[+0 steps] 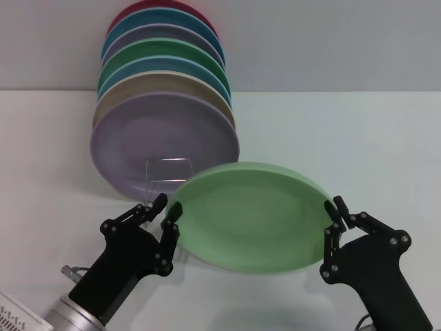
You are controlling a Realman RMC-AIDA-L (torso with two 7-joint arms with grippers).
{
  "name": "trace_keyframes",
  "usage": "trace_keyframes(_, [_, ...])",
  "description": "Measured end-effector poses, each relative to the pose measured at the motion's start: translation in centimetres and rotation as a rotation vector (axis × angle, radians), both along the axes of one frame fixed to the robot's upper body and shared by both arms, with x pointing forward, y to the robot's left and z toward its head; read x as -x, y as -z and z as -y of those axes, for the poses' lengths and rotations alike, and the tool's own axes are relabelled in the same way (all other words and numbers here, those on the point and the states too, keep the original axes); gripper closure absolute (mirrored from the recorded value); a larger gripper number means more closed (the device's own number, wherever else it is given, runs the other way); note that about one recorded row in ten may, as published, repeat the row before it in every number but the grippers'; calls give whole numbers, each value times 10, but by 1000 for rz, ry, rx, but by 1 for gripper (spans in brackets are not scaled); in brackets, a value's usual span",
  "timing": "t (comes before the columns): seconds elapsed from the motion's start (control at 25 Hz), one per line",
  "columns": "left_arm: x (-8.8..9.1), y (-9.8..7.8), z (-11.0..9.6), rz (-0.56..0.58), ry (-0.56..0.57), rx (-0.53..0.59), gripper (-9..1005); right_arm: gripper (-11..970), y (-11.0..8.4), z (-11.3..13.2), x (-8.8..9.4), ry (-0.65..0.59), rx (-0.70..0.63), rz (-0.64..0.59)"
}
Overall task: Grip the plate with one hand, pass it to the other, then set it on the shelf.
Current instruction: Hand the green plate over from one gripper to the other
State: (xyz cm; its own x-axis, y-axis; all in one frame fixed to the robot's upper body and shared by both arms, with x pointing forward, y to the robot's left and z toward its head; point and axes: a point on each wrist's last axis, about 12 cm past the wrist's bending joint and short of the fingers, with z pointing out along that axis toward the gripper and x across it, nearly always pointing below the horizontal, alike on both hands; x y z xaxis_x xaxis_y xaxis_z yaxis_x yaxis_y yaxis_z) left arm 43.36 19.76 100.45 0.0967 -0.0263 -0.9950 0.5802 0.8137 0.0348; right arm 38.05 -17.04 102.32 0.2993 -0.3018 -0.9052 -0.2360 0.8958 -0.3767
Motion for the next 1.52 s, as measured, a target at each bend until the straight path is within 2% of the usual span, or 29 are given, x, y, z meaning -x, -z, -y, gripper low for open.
trace_keyframes(0.32, [0, 0, 0, 1, -1, 0, 788, 938, 0, 0, -1, 1, 0, 2])
trace_keyframes(0.8, [-1, 0, -1, 9, -6, -11, 874, 938, -1, -1, -3, -9, 1, 5])
trace_keyframes(1.04, [-3, -1, -1, 11, -16, -8, 963, 938, -1, -2, -4, -20, 1, 6])
trace_keyframes(1.32, [-2, -1, -3, 11, -36, 2, 964, 939, -2, -2, -8, -37, 5, 16])
trace_keyframes(1.52, [-2, -3, -9, 22, -75, 17, 964, 828, -5, -2, -7, -32, -13, 30])
